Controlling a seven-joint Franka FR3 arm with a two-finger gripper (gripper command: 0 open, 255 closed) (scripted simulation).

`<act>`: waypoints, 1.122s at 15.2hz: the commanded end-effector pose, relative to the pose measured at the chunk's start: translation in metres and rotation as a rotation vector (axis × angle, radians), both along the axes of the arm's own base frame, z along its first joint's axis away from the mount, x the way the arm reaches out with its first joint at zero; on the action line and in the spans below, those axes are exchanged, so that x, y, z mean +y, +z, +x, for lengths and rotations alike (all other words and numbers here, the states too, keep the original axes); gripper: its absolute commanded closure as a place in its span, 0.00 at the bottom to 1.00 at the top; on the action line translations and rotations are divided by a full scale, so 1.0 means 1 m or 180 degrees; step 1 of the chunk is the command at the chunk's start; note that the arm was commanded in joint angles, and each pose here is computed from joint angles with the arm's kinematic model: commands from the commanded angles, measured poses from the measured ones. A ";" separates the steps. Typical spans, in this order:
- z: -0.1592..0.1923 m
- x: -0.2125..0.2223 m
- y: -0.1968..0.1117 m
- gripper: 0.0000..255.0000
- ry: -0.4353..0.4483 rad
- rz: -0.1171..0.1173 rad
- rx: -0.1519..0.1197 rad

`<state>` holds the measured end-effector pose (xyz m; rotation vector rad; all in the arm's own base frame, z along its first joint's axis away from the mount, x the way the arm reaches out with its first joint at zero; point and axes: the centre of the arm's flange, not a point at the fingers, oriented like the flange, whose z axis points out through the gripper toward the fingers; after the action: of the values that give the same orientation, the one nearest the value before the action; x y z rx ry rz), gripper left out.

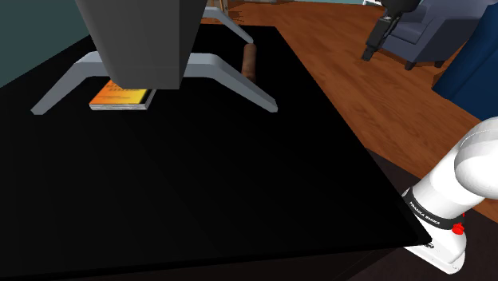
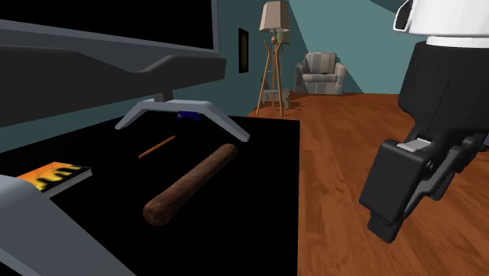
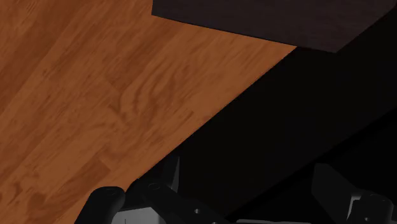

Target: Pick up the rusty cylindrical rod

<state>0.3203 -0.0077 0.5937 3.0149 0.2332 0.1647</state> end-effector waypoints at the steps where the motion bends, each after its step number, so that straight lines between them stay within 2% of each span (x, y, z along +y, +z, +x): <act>1: 0.000 0.000 0.000 0.00 0.0000 0.0000 0.0000; 9: 0.078 0.070 -0.017 0.00 -0.0757 0.0149 0.0026; 17: 0.170 0.121 -0.031 0.00 -0.1514 0.0298 0.0052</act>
<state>0.4774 0.1095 0.5658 3.0591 -0.4461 0.1120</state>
